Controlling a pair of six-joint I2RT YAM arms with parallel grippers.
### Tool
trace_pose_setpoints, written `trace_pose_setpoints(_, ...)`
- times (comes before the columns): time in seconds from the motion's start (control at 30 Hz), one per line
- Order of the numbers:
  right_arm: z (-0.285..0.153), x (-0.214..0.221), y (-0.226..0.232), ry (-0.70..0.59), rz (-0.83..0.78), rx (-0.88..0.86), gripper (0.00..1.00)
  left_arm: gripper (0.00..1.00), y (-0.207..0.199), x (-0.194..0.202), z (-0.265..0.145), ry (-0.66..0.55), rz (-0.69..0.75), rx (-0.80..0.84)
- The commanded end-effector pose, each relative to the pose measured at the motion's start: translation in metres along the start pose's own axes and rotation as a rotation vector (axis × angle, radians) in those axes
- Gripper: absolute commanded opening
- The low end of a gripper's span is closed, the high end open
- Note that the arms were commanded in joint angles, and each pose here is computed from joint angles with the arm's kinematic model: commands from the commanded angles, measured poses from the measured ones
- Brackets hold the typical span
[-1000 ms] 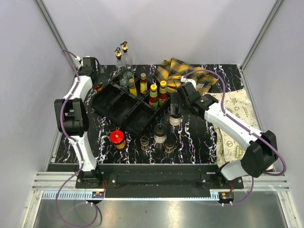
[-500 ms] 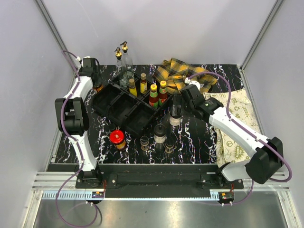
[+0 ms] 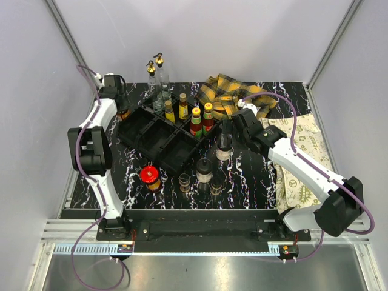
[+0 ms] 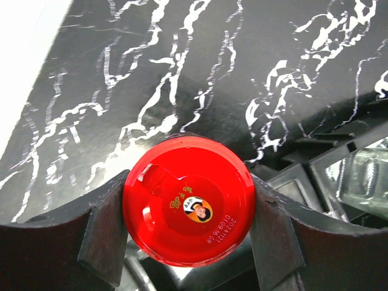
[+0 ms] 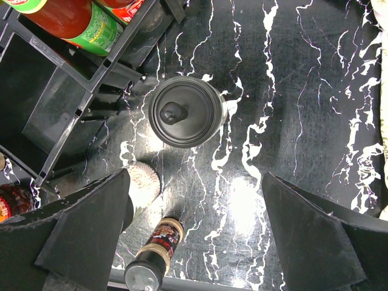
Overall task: Organize the condiment bottles
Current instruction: Pick up the bottle from the center of the board, then place the bottle in the storage box.
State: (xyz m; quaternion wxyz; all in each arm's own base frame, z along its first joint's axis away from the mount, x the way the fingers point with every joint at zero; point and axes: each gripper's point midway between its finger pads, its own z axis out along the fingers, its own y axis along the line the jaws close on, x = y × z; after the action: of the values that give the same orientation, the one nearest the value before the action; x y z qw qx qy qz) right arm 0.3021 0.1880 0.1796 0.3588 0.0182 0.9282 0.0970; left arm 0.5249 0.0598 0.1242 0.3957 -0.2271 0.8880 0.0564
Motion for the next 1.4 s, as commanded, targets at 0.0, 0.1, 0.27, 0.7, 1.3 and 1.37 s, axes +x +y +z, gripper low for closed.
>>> trace_pose_setpoints(0.0,-0.011,-0.013,0.001,-0.055,0.028,-0.021,1.00,0.00,0.000,-0.087,-0.073,-0.262,-0.061,0.042)
trace_pose_setpoints(0.1,-0.012,-0.013,0.001,-0.059,0.028,-0.025,1.00,0.00,0.001,-0.098,-0.094,-0.300,-0.068,0.056)
trace_pose_setpoints(0.27,-0.015,-0.012,0.001,-0.067,0.030,-0.040,1.00,0.00,-0.006,-0.101,-0.129,-0.335,-0.013,0.104)
trace_pose_setpoints(0.7,-0.015,-0.011,0.004,-0.065,0.023,-0.061,1.00,0.00,-0.047,-0.049,-0.150,-0.236,0.047,0.228)
trace_pose_setpoints(1.3,-0.005,-0.007,-0.001,-0.049,-0.001,-0.022,1.00,0.00,-0.085,-0.021,-0.093,-0.171,0.083,0.282)
trace_pose_setpoints(1.37,-0.004,-0.007,-0.002,-0.050,-0.001,-0.017,1.00,0.00,-0.088,-0.020,-0.086,-0.187,0.085,0.285)
